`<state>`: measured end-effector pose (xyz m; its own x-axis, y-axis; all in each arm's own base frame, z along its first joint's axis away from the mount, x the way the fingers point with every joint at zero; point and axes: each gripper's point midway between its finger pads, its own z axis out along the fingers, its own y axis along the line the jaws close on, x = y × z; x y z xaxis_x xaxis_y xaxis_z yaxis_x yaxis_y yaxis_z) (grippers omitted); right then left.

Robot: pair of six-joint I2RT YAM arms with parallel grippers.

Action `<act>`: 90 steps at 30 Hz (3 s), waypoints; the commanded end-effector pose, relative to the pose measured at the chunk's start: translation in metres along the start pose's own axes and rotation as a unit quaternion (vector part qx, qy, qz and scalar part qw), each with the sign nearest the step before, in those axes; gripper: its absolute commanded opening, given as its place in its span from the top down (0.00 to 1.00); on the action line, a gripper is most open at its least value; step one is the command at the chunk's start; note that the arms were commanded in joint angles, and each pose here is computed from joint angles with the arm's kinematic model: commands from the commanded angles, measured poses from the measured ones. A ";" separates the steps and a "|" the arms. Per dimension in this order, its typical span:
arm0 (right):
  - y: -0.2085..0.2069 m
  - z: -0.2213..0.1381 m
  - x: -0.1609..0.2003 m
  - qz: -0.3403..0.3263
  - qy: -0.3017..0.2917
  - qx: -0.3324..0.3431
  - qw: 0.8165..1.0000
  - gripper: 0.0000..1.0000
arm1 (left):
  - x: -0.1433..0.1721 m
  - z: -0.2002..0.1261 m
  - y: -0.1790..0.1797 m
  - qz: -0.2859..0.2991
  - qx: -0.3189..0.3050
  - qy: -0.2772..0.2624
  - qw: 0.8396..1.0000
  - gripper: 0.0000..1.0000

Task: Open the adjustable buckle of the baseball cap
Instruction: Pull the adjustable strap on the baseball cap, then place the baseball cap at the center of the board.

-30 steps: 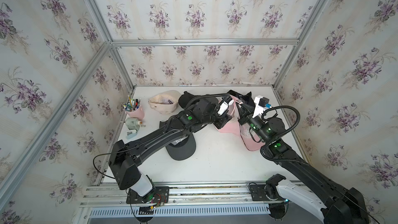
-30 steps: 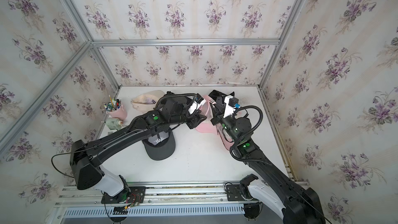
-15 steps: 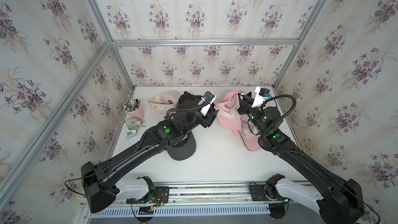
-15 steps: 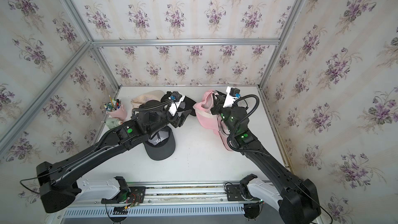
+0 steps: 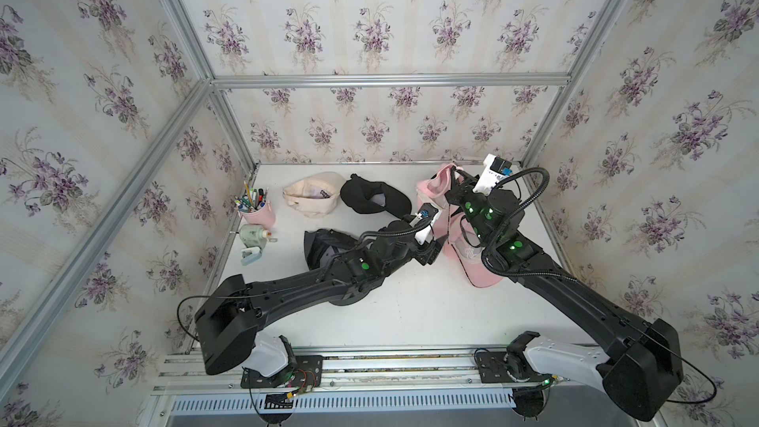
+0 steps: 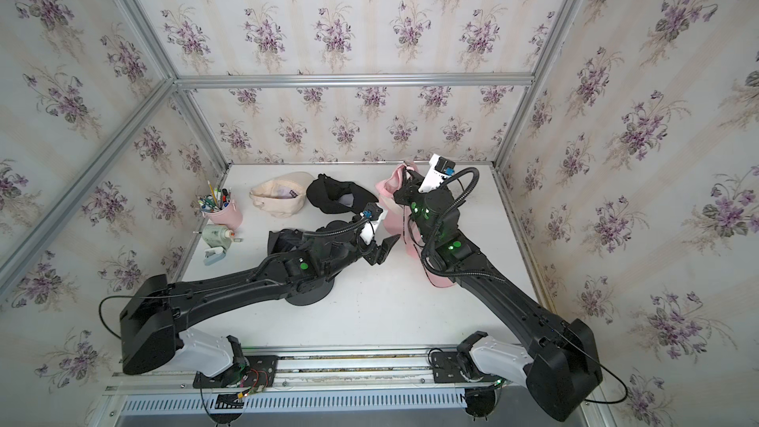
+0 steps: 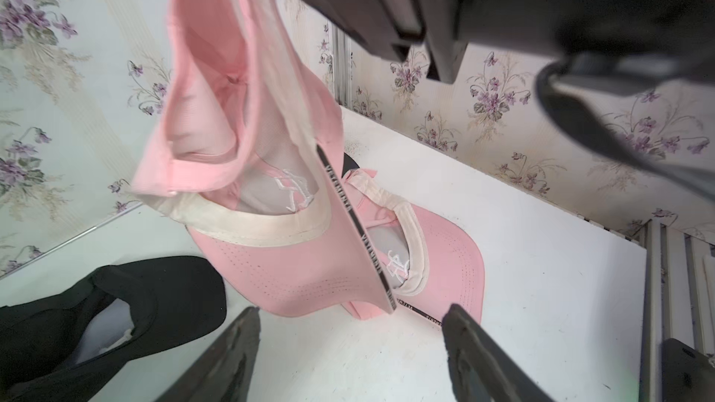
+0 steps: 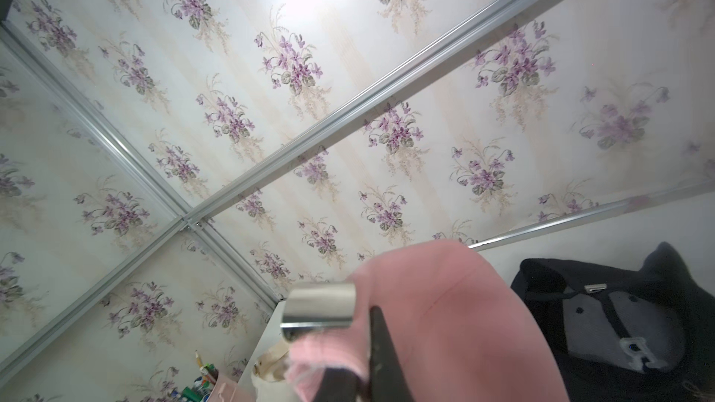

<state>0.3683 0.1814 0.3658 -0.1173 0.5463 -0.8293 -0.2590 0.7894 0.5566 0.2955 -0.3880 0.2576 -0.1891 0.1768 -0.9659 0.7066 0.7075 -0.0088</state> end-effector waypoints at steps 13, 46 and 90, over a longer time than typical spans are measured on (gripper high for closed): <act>0.000 -0.006 -0.005 0.039 -0.018 0.018 0.999 1.00 | -0.012 0.044 0.009 -0.038 -0.024 -0.067 0.997 0.28; 0.018 -0.016 0.018 -0.042 0.027 -0.054 0.997 0.47 | 0.018 0.021 0.001 -0.053 0.028 0.045 0.997 0.96; -0.070 -0.036 0.065 -0.183 0.167 0.014 0.969 0.19 | 0.135 0.004 0.044 -0.609 0.207 0.077 0.762 0.94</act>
<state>0.3448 0.1506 0.2771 -0.3026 0.1076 -0.9470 -0.3103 0.9283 0.2046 0.3076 -0.3355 0.1126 -0.9296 -0.3289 -0.1663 0.0922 0.2294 -0.9690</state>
